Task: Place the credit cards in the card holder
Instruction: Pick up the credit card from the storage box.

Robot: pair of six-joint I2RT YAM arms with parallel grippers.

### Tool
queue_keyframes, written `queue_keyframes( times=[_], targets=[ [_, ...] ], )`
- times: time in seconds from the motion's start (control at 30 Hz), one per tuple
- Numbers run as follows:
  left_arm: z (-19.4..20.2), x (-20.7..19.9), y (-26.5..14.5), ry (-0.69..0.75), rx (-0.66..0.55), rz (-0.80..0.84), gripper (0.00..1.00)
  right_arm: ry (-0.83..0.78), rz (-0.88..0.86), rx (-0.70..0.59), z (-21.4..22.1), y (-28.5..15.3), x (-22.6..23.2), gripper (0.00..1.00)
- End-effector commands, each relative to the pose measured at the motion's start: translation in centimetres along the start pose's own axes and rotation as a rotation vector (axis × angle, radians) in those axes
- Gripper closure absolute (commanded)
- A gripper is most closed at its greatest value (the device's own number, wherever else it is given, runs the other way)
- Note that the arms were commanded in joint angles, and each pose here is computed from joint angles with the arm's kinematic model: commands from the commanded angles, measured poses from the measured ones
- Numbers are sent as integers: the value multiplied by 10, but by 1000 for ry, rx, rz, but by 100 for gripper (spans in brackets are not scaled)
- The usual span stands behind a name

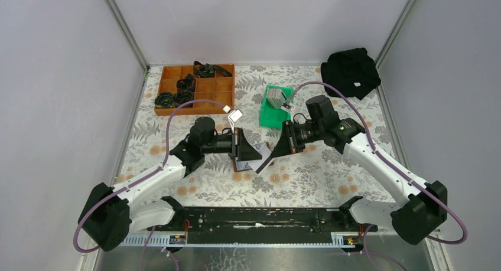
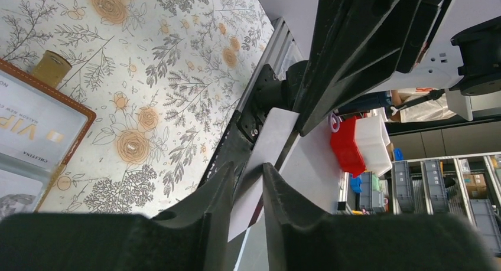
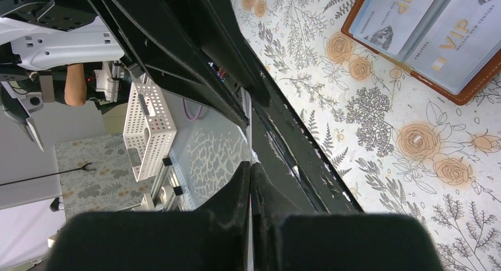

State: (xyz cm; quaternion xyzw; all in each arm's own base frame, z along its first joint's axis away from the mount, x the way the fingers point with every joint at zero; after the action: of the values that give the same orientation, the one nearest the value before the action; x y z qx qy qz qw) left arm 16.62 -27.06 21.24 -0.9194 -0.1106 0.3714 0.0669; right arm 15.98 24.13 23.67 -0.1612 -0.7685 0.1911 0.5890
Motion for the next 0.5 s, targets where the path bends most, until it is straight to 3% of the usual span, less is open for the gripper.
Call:
queue_keyframes(
  times=[0.0, 0.07, 0.13, 0.23, 0.33, 0.47],
  targets=[
    [-3, -6, -3, 33, -29, 49, 73, -42, -42, -1, -6, -1, 11, 100],
    [-2, -6, -4, 27, -31, 51, 81, -40, -41, -3, -8, -1, 11, 100],
    [-1, -6, -6, 22, -33, 53, 97, -40, -42, -6, -10, -1, 12, 100],
    [0, -5, -7, 13, -42, 54, 100, -38, -28, -24, -17, -1, 11, 97],
    [0, 3, -10, -10, -57, 15, 100, -28, 29, -70, -28, -2, 2, 69],
    [2, 32, -17, -50, -91, -198, 100, -37, 171, -183, -48, -5, -17, 50]
  ],
)
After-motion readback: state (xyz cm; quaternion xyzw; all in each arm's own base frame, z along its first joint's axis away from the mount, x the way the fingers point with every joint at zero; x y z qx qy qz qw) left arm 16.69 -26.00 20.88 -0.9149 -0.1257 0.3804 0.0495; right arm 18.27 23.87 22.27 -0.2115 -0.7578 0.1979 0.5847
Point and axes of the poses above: each gripper's point midway between its finger pads, its own y axis out along the fingers, its own x axis along the line the jaws close on, z = x × y, the point moved 3 cm from there along -y, back along the fingers, and after that the axes turned 12 degrees about y, right-handed, at the moved point
